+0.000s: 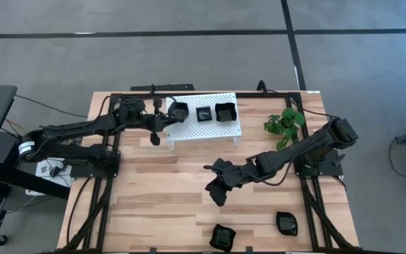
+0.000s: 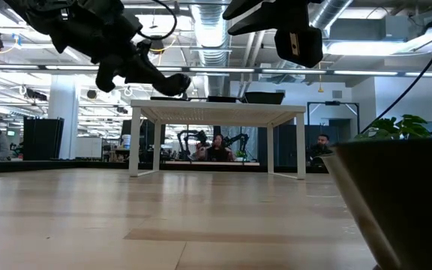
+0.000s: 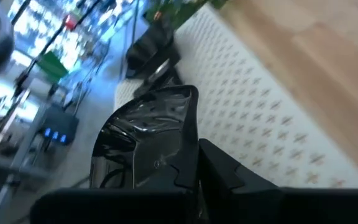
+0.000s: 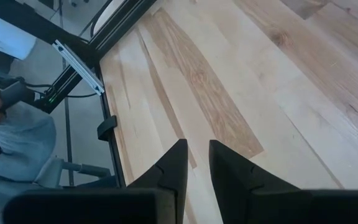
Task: Pick & Place Mini shaped plates
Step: Stack the leaf-shaped plate on top of the leaf-shaped plate on the shelf
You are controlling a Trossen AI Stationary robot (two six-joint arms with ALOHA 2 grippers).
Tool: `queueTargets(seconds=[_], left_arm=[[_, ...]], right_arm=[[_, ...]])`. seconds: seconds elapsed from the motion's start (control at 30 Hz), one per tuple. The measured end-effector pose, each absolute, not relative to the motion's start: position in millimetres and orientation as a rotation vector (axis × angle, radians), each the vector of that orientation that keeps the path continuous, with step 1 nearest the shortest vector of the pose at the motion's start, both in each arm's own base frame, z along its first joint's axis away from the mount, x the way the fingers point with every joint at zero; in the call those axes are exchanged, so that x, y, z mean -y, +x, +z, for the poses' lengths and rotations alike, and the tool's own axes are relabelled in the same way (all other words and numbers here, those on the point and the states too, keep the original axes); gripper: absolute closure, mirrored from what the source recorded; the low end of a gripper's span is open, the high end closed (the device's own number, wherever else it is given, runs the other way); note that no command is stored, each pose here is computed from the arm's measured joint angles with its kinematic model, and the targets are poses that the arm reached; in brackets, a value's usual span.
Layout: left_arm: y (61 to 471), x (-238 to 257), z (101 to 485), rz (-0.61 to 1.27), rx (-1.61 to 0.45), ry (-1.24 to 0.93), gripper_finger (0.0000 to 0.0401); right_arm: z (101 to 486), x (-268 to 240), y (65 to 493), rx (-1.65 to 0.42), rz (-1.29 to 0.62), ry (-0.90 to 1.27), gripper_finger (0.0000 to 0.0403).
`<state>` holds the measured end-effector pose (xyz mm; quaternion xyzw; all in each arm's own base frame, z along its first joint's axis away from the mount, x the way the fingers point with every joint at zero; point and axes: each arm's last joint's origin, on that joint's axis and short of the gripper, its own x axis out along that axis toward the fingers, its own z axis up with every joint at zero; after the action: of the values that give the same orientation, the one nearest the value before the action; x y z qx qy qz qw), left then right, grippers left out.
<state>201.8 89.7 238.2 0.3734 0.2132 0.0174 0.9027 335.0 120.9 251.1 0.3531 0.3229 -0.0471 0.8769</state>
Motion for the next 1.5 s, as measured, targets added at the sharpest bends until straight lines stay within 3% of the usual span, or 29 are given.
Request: queueTargets(seconds=[0.67, 1.0, 1.23, 1.4, 1.5], left_arm=[[203, -88, 241, 0.084, -0.423, 0.717, 0.0315], [199, -53, 266, 0.049, -0.238, 0.609, 0.0273], [204, -30, 269, -0.049, -0.183, 0.61, 0.0298], [206, -26, 269, 0.009, -0.199, 0.625, 0.0355], [210, -27, 265, 0.055, -0.224, 0.603, 0.0392]], right_arm=[[251, -121, 335, -0.674, -0.086, 0.704, 0.0341], [251, -119, 335, -0.651, -0.118, 0.672, 0.0341], [255, -90, 341, -0.426, -0.491, 0.434, 0.0345], [261, -62, 350, -0.342, -0.615, 0.316, 0.039], [264, -43, 354, -0.317, -0.668, 0.283, 0.0396]])
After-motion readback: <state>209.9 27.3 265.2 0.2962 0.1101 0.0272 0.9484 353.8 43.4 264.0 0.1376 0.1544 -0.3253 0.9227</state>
